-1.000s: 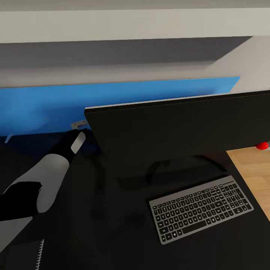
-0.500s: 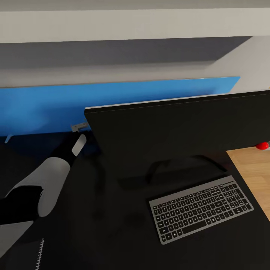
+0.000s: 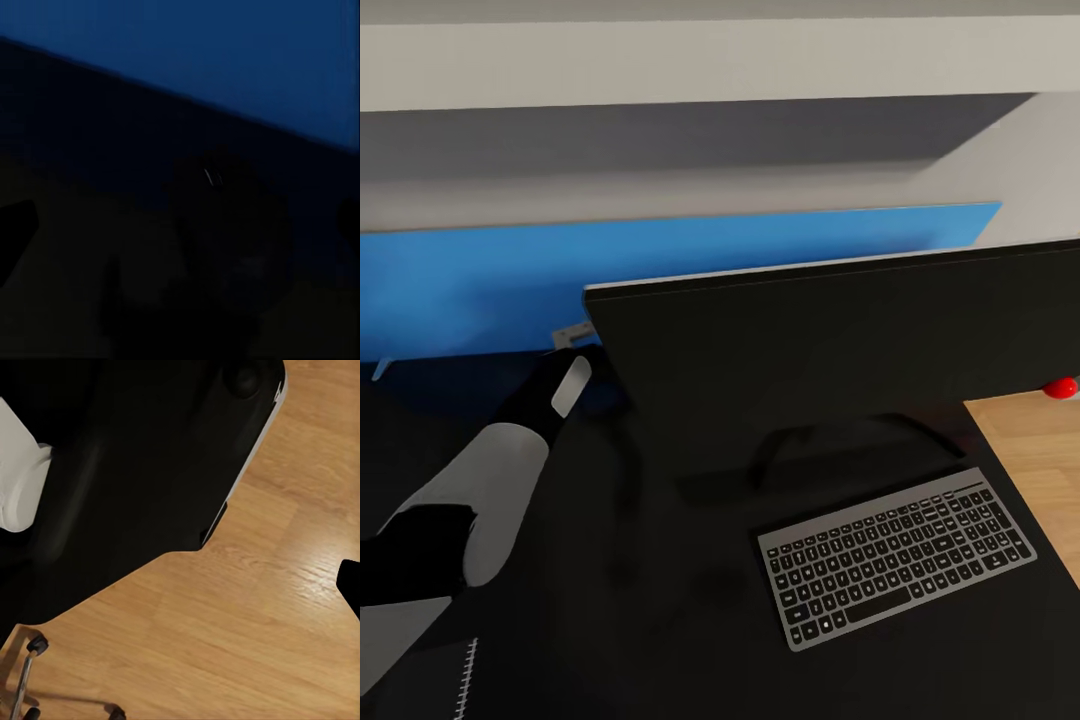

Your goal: In the bedroom, organize the workspace by keeping the computer under the desk, ensuring the monitor is on the desk, placing the keyboard on the desk next to the monitor, placing the mouse on the desk next to the keyboard, moving the folder from the swivel chair onto the desk next to the mouse, stacking the notebook on top of the folder with the pen on top of the notebook, and positioning the swivel chair next to the desk.

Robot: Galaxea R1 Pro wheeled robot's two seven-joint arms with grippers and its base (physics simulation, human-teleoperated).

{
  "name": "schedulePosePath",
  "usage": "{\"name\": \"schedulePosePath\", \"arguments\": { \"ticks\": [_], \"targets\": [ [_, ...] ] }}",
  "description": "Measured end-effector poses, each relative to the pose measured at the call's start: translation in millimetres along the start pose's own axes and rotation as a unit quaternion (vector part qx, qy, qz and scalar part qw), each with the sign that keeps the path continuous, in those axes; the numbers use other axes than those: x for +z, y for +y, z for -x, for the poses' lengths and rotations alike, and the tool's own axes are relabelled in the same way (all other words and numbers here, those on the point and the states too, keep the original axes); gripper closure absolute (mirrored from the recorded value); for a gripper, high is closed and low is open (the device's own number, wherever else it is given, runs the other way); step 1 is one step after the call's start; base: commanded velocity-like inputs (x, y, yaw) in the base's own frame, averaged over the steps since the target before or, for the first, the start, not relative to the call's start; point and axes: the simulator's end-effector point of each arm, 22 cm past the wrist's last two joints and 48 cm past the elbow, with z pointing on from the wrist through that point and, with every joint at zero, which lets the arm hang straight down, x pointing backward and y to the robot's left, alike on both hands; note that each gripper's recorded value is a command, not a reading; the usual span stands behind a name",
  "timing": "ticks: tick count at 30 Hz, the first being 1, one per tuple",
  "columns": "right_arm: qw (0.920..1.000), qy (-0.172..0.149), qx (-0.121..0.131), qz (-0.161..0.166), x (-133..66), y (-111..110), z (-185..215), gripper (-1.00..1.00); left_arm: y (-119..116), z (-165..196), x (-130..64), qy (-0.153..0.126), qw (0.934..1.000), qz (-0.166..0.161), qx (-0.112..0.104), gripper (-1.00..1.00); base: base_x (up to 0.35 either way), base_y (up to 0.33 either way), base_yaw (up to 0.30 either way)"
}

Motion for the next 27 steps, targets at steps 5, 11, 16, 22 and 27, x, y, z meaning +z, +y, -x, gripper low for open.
{"name": "schedulePosePath", "arguments": {
  "ticks": [5, 11, 16, 22, 27],
  "targets": [
    [1.0000, 0.003, 0.001, 0.001, -0.6, 0.7, -1.7, -1.00, -5.6, -2.0, 2.0, 0.005, 0.9998, -0.010, -0.014, -1.00, 0.000, 0.000, 0.000],
    [1.0000, 0.005, 0.001, 0.002, -1.4, 1.7, -3.7, -1.00, -8.8, 0.9, 5.1, 0.003, 0.9996, -0.014, -0.023, -1.00, 0.000, 0.000, 0.000],
    [1.0000, 0.008, 0.001, 0.003, -2.2, 2.7, -5.3, -1.00, -8.1, 0.4, 9.1, -0.003, 0.9995, -0.013, -0.029, -1.00, 0.000, 0.000, 0.000],
    [0.9999, 0.012, 0.002, 0.005, -3.1, 4.0, -7.7, -1.00, -6.6, -4.2, 13.8, -0.003, 0.9995, -0.011, -0.030, -1.00, 0.000, 0.000, 0.000],
    [0.9999, 0.015, 0.002, 0.007, -3.8, 5.2, -9.6, -1.00, -5.5, -11.5, 18.2, 0.002, 0.9995, -0.008, -0.029, -1.00, 0.000, 0.000, 0.000]
  ]
}}
